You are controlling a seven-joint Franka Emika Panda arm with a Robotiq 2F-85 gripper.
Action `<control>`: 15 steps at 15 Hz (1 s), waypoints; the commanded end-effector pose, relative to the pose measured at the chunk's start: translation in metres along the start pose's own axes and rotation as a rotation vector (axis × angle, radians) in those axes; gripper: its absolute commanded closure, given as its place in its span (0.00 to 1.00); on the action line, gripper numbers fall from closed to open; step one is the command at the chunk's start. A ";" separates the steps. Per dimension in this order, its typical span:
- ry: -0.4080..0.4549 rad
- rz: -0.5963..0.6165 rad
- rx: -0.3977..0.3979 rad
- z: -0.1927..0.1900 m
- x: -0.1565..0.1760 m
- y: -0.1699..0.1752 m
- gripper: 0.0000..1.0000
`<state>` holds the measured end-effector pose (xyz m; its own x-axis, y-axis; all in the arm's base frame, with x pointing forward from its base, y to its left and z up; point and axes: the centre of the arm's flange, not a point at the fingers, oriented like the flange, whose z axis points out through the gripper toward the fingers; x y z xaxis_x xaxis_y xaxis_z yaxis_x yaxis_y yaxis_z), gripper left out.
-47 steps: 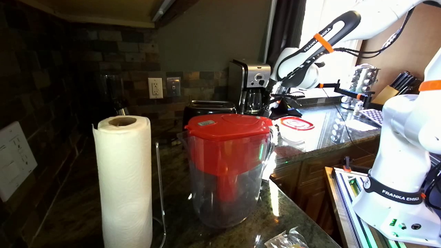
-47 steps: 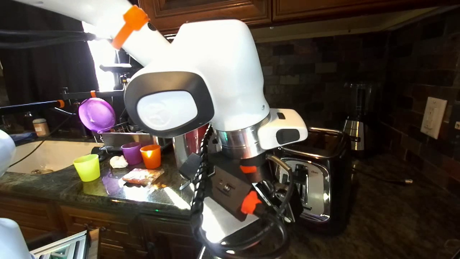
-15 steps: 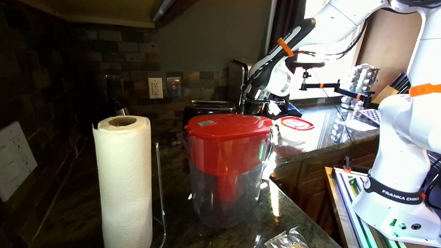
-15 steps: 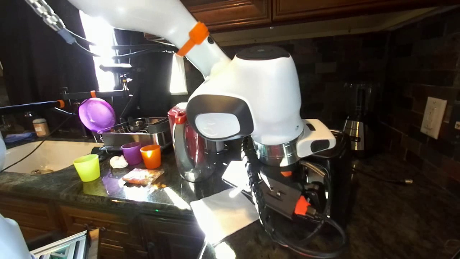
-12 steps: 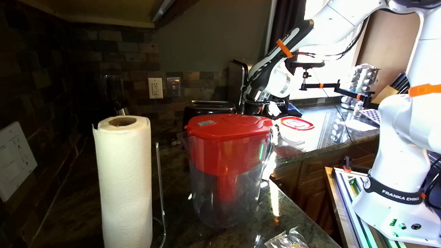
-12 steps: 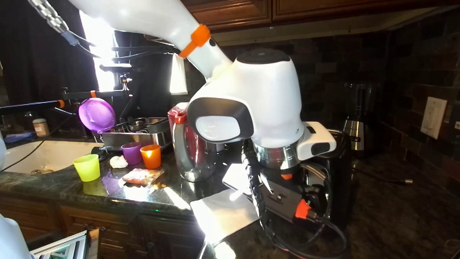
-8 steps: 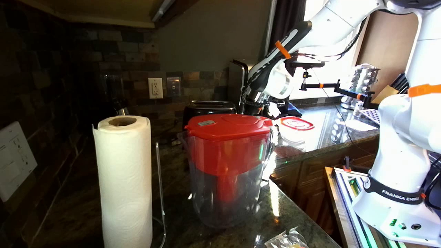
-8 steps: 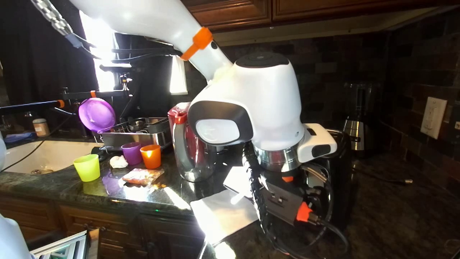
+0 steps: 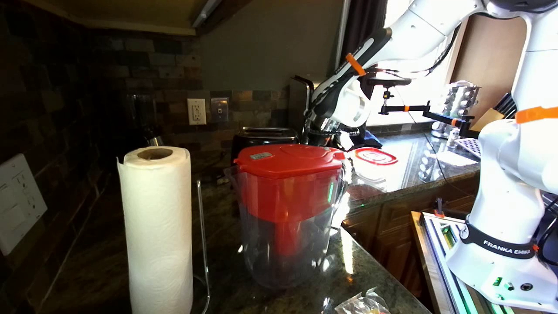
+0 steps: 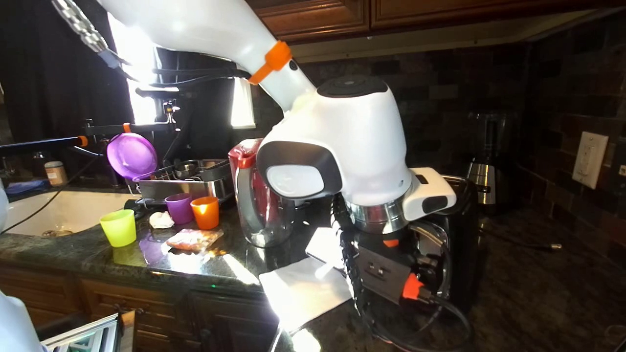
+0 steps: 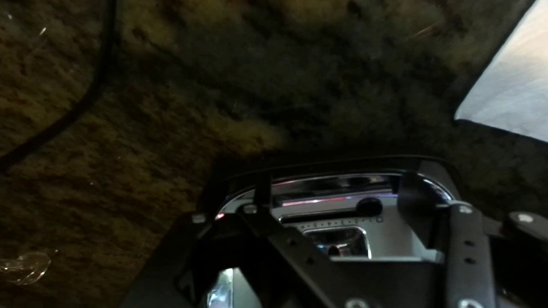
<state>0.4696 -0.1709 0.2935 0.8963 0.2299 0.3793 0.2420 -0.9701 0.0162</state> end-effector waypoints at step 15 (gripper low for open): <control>0.017 -0.027 -0.011 0.007 0.001 -0.001 0.54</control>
<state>0.4692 -0.1691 0.2914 0.8907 0.2495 0.3800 0.2620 -0.9649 0.0195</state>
